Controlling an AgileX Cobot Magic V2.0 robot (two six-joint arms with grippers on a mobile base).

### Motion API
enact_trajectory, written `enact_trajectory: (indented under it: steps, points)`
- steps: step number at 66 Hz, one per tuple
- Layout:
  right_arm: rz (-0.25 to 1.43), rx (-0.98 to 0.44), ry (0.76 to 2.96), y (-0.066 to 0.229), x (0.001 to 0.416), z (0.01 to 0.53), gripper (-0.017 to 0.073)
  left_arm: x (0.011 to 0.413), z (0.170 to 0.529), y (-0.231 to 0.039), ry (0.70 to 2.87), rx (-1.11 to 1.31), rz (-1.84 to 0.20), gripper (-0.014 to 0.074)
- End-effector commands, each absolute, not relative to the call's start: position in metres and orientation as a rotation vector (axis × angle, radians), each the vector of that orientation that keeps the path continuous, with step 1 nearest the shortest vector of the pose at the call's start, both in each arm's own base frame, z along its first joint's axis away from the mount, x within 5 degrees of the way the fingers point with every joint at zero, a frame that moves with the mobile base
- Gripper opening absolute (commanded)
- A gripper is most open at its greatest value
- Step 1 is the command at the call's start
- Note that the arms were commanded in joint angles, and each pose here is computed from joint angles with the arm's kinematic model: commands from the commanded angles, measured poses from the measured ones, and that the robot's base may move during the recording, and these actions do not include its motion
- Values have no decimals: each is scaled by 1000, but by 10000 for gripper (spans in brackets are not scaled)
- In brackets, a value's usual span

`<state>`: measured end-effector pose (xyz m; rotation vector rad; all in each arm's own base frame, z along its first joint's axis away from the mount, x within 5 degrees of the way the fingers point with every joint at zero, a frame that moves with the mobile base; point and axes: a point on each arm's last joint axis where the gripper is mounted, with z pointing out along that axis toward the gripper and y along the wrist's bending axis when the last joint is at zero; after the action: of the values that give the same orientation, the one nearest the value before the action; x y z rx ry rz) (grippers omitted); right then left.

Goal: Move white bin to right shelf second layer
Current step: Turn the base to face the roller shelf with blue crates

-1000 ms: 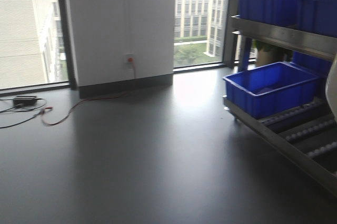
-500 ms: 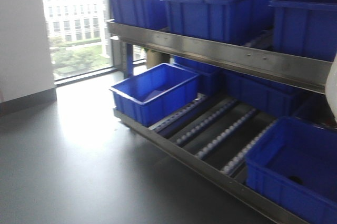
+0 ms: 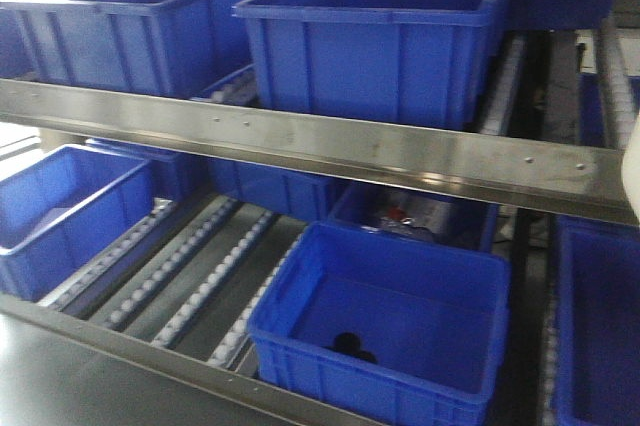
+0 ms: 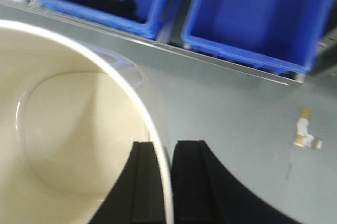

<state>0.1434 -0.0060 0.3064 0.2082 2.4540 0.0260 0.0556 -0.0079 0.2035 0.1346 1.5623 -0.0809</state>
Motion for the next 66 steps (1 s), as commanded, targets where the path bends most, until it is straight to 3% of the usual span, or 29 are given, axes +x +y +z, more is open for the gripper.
enact_trajectory:
  steps: [1,66]
  points:
    - [28,196,2357,-6,148,320,49,56,199,-8,1502,122,-89,85]
    - [28,196,2357,-6,148,320,49,56,199,-8,1502,122,-89,85]
